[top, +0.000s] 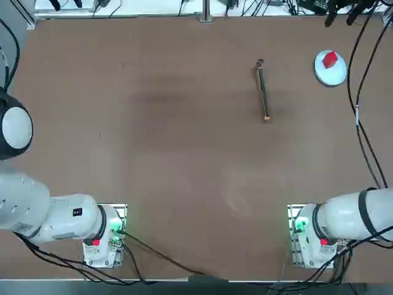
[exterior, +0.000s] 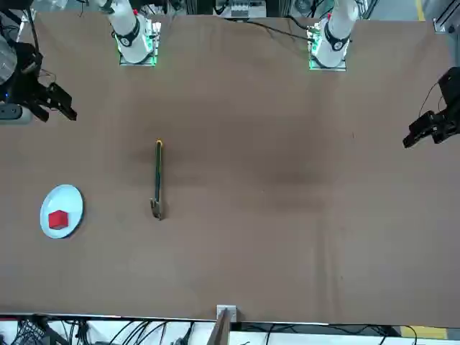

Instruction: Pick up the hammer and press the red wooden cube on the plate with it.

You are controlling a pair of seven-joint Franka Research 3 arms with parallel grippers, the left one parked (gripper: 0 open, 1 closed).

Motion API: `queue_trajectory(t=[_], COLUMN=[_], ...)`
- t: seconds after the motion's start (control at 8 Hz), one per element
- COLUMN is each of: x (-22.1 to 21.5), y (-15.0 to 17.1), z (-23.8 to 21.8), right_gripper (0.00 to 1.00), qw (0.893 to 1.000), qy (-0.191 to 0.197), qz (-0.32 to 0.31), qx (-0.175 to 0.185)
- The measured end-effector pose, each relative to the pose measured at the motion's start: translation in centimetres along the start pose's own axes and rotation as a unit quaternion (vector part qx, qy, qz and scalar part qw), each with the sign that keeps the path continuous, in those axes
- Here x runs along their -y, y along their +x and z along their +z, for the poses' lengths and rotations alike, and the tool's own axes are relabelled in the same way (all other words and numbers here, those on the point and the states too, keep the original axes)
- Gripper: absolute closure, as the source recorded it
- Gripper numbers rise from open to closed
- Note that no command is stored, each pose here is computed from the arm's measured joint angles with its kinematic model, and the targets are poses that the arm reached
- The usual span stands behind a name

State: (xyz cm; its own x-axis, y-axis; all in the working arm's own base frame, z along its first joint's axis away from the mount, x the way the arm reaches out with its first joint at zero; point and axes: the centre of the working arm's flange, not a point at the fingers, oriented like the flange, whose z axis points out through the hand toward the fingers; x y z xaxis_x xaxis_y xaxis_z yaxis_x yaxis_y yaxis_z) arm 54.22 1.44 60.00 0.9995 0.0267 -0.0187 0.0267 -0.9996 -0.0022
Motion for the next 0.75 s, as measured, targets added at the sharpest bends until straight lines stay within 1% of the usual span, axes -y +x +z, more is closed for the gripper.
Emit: queue_trajectory(t=[0.38,0.5,0.62,0.75], x=[0.4,1.5,3.5,6.0], y=[0.2,0.7,1.8,3.3], z=[0.5,1.6,3.7,7.0], right_gripper=[0.00,0.00,0.00,0.00], qw=[1.000,1.000,0.999,0.999], qy=[0.000,0.001,0.002,0.006], qz=[-0.004,-0.013,-0.030,-0.043], qx=[0.005,0.014,0.022,0.020])
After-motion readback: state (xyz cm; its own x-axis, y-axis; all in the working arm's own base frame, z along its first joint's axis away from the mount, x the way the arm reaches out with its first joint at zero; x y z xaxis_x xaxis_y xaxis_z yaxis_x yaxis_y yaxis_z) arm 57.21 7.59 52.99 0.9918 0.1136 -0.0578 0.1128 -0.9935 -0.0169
